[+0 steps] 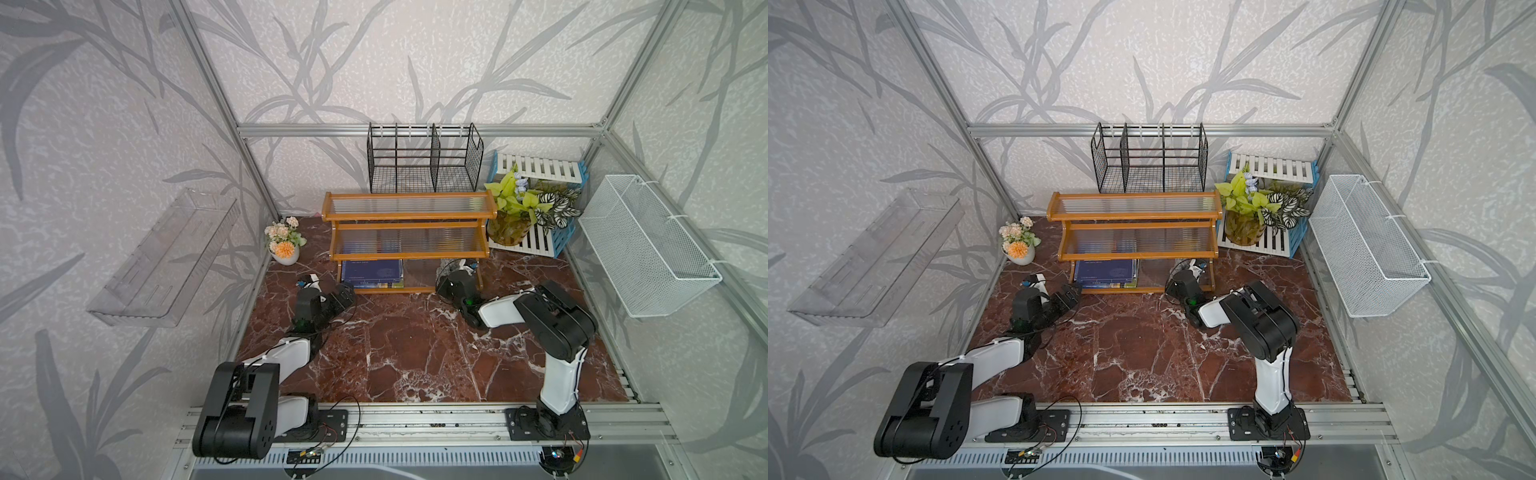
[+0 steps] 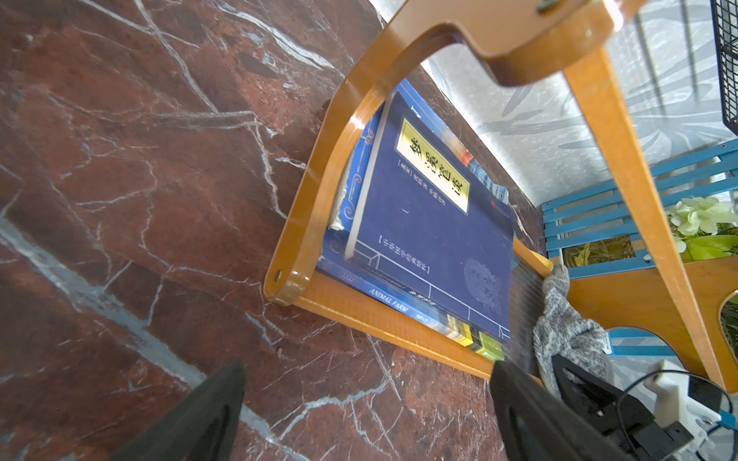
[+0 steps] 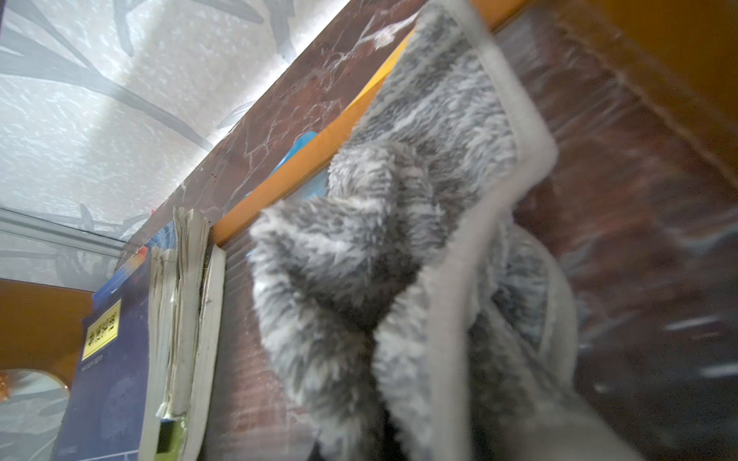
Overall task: Wipe the bookshelf clean with a cloth
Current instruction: Wipe the dust from the shelf.
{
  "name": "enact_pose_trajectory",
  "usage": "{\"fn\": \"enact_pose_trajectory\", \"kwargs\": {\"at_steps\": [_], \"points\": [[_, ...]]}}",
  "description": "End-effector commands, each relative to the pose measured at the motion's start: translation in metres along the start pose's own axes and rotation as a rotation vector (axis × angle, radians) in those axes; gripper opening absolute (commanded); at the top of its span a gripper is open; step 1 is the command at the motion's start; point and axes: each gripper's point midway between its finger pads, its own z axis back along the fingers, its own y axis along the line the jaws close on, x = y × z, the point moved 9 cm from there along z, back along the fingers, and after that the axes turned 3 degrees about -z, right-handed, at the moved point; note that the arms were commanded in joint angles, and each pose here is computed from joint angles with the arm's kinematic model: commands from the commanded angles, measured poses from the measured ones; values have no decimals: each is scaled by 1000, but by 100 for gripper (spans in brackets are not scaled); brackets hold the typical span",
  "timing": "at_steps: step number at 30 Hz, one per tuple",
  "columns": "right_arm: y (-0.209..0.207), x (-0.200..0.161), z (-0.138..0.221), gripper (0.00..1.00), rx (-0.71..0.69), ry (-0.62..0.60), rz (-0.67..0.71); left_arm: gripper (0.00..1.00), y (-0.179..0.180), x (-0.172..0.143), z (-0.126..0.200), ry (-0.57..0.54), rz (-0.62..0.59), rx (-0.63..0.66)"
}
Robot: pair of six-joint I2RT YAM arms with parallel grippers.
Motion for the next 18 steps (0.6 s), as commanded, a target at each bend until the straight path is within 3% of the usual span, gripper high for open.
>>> {"fn": "enact_pose_trajectory", "kwargs": {"at_steps": [1,8,18], "points": [[14,-37,-15,1,34,170,75,100,0,-2,-1,3,7,-24],[19,-53,-24,5,24,205,42,100,2,-4,0,6,5,-23],[-8,-31,-7,6,-49,113,-18,100,2,-4,-3,9,3,-19]]}}
